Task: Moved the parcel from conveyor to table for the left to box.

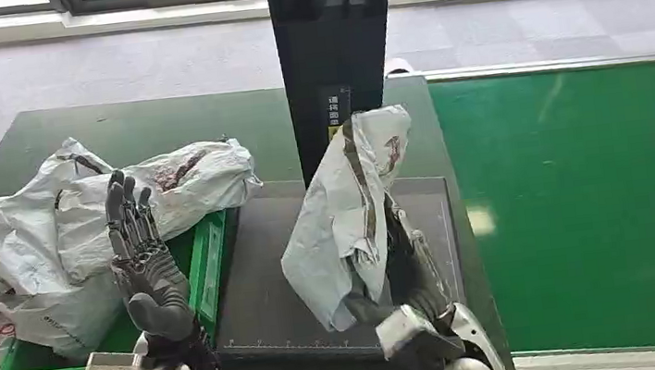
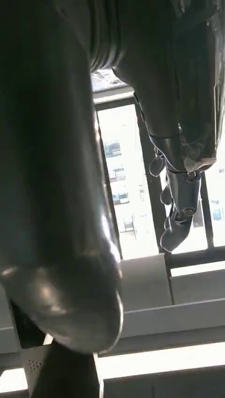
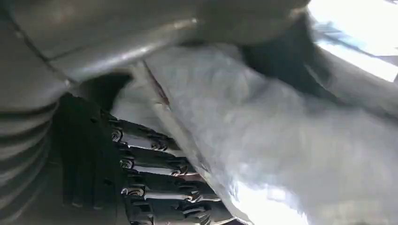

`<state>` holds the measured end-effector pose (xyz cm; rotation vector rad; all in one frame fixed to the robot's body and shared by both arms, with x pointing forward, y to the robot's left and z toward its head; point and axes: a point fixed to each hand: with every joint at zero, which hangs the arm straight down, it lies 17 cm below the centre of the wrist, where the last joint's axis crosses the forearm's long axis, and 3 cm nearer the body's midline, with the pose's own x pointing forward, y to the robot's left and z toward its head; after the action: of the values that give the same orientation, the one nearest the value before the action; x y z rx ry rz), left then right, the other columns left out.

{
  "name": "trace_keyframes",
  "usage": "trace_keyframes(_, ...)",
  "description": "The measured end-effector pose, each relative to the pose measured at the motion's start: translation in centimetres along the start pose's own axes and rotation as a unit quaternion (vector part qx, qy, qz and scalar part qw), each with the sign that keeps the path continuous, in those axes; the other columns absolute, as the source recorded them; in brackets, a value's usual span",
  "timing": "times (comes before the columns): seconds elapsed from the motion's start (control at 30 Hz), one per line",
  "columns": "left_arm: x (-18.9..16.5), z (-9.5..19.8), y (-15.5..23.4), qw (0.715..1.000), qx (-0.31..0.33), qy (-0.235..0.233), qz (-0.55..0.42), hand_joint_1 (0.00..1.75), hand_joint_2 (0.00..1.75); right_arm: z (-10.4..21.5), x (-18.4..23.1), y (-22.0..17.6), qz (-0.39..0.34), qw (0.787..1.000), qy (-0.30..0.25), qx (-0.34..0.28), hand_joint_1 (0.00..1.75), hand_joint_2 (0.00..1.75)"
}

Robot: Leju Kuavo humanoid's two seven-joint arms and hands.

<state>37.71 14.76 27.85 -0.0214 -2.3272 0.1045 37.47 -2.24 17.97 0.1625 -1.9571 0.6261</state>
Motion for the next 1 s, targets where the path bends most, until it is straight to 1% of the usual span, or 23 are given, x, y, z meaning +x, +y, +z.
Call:
trace_keyframes(0.03, 0.0, 0.0, -0.1, 1.000, 0.000, 0.001, 0.000, 0.00, 0.00, 0.3, -5.4, 0.6, 0.051, 0.995, 0.080, 0.012, 0.00, 0.00)
trace_keyframes(0.07, 0.0, 0.1, -0.3, 1.000, -0.001, 0.001, -0.001, 0.00, 0.00, 1.0, -8.6, 0.8, 0.080, 0.989, 0.121, 0.015, 0.00, 0.00)
trace_keyframes(0.1, 0.0, 0.1, -0.5, 1.000, -0.002, 0.002, -0.001, 0.00, 0.00, 1.6, -10.4, 0.8, 0.094, 0.986, 0.133, 0.015, 0.00, 0.00)
trace_keyframes(0.2, 0.0, 0.2, -0.5, 1.000, -0.001, 0.003, -0.002, 0.00, 0.00, 2.8, -13.9, 1.7, 0.113, 0.979, 0.163, 0.041, 0.00, 0.00)
trace_keyframes(0.23, 0.0, 0.2, -0.5, 1.000, -0.001, 0.003, -0.003, 0.00, 0.00, 3.4, -15.2, 2.0, 0.122, 0.974, 0.183, 0.051, 0.00, 0.00)
trace_keyframes(0.3, -0.1, 0.2, -0.4, 1.000, 0.002, 0.005, -0.005, 0.00, 0.00, 4.9, -18.0, 1.6, 0.169, 0.954, 0.241, 0.060, 0.00, 0.00)
trace_keyframes(0.37, -0.2, 0.4, -0.1, 1.000, 0.007, 0.007, -0.010, 0.00, 0.00, 6.3, -19.8, 0.1, 0.234, 0.929, 0.282, 0.054, 0.00, 0.00)
trace_keyframes(0.4, -0.1, 0.5, 0.1, 1.000, 0.008, 0.009, -0.011, 0.00, 0.00, 7.1, -20.5, -0.1, 0.256, 0.918, 0.297, 0.063, 0.00, 0.00)
trace_keyframes(0.47, 0.0, 0.9, 0.2, 1.000, 0.009, 0.013, -0.012, 0.00, 0.00, 9.1, -21.0, 0.2, 0.280, 0.907, 0.305, 0.082, 0.00, 0.00)
trace_keyframes(0.53, 0.0, 1.2, 0.4, 1.000, 0.009, 0.015, -0.012, 0.00, 0.00, 10.4, -20.8, 0.6, 0.284, 0.906, 0.304, 0.084, 0.00, 0.00)
trace_keyframes(0.63, 0.3, 1.2, 0.3, 1.000, 0.007, 0.012, -0.013, 0.00, 0.00, 11.2, -19.4, 1.1, 0.281, 0.913, 0.287, 0.074, 0.00, 0.00)
trace_keyframes(0.73, 0.2, 1.2, 0.0, 1.000, 0.003, 0.013, -0.012, 0.00, 0.00, 11.3, -16.3, 1.0, 0.265, 0.933, 0.240, 0.044, 0.00, 0.00)
trace_keyframes(0.8, 0.2, 0.9, -0.9, 1.000, -0.005, 0.012, -0.003, 0.00, 0.00, 10.2, -12.7, -0.1, 0.242, 0.953, 0.180, 0.007, 0.00, 0.00)
trace_keyframes(0.87, 0.2, 0.5, -2.1, 1.000, -0.014, 0.011, 0.009, 0.00, 0.00, 9.1, -8.7, -1.9, 0.228, 0.966, 0.117, -0.038, 0.00, 0.00)
trace_keyframes(0.93, 0.4, 0.0, -3.7, 0.999, -0.031, 0.009, 0.027, 0.00, 0.00, 8.9, -4.3, -3.7, 0.222, 0.969, 0.055, -0.089, 0.00, 0.00)
trace_keyframes(0.97, 0.4, -0.1, -4.6, 0.998, -0.043, 0.010, 0.038, 0.00, 0.00, 8.9, -1.5, -4.7, 0.224, 0.967, 0.018, -0.118, 0.00, 0.00)
trace_keyframes(1.0, 0.2, -0.2, -5.2, 0.998, -0.052, 0.011, 0.043, 0.00, 0.00, 9.1, 0.7, -5.5, 0.227, 0.964, -0.007, -0.140, 0.00, 0.00)
